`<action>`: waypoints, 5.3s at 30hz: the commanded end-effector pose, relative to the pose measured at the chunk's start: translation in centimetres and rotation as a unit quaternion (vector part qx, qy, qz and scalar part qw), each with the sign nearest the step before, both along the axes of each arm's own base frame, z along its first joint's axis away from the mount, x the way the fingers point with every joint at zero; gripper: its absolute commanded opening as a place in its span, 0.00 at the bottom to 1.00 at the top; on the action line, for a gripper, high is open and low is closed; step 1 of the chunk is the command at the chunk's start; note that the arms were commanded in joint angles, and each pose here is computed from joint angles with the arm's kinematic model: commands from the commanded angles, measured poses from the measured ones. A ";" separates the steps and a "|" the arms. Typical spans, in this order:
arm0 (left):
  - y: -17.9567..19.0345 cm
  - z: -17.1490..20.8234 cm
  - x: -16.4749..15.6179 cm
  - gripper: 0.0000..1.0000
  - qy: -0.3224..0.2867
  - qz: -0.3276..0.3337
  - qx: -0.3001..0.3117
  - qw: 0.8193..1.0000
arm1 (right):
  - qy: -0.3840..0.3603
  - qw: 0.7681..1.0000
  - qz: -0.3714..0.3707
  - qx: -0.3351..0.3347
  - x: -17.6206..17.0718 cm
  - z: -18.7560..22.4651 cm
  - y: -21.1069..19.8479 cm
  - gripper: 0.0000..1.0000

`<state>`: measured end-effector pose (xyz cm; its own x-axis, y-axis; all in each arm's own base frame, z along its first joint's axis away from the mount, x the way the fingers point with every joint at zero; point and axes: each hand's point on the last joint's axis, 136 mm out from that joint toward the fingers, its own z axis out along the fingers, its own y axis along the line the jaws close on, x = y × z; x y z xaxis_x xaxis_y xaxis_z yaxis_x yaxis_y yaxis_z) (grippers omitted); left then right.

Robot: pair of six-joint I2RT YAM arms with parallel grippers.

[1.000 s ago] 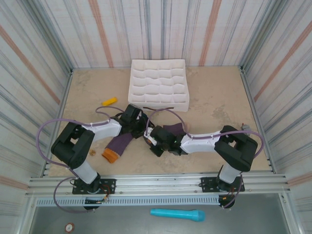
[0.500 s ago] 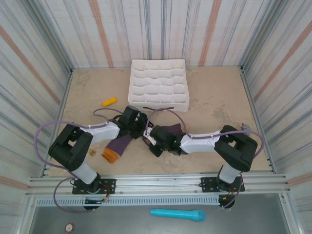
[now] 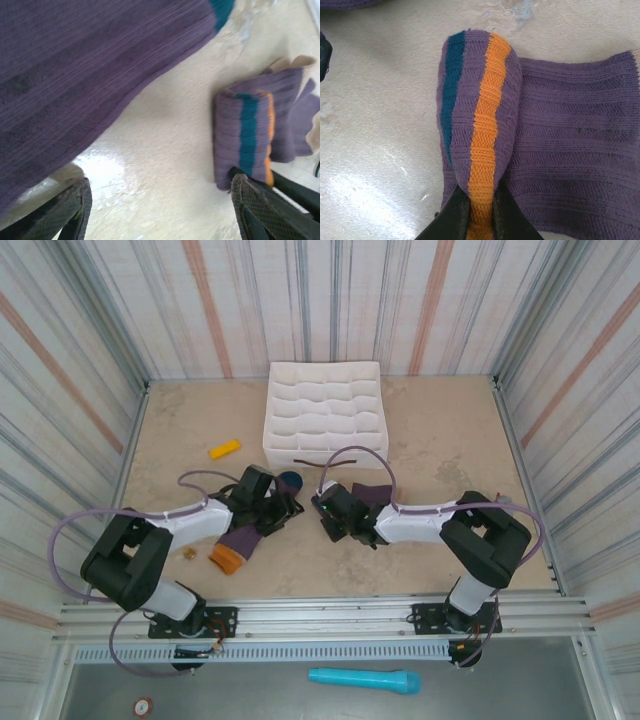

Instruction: Roll the socks

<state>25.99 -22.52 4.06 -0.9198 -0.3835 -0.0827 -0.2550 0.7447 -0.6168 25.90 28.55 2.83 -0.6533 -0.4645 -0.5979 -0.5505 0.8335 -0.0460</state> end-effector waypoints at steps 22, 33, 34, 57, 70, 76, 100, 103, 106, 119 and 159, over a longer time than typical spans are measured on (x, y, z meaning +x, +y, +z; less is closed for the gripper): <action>-2.0 2.2 0.2 0.69 -0.053 -0.022 -0.022 0.998 | 0.361 0.889 -0.054 0.277 -4.8 -2.8 -2.2 0.00; -6.7 1.0 2.2 0.65 -0.060 -0.056 -0.045 0.996 | 0.417 0.841 -0.149 0.312 -3.7 -4.4 -4.6 0.00; -7.1 0.9 2.3 0.64 -0.061 -0.059 -0.046 0.995 | 0.422 0.836 -0.156 0.313 -3.8 -4.8 -4.7 0.00; -8.7 -2.3 2.2 0.05 -0.019 -0.064 0.008 0.998 | 0.400 0.836 -0.183 0.329 -2.6 -4.9 -6.4 0.05; -4.2 -0.4 0.6 0.00 -0.002 -0.043 0.039 0.998 | 0.151 0.970 -0.075 0.177 -1.8 3.6 -7.1 0.61; -2.8 0.1 -0.8 0.00 0.007 -0.022 0.032 0.999 | 0.017 0.997 0.017 0.079 -3.2 5.8 -4.7 0.67; -4.2 0.4 -1.4 0.00 0.041 -0.048 0.000 0.998 | -0.288 0.926 0.206 -0.133 -7.8 4.4 3.4 0.66; -4.2 0.3 -1.5 0.00 0.048 -0.050 -0.003 0.998 | -0.296 0.922 0.204 -0.143 -7.5 3.8 3.5 0.65; -4.2 0.3 -1.5 0.00 0.052 -0.051 -0.006 0.997 | -0.290 0.922 0.209 -0.152 -7.4 2.6 3.8 0.65; -4.1 0.2 -1.9 0.00 0.068 -0.075 -0.002 0.995 | -0.260 0.933 0.180 -0.172 -5.7 -1.0 2.9 0.53; -2.1 2.7 0.9 0.70 -0.008 -0.029 -0.071 0.997 | 0.138 0.983 0.013 0.118 -5.5 -6.1 -2.7 0.00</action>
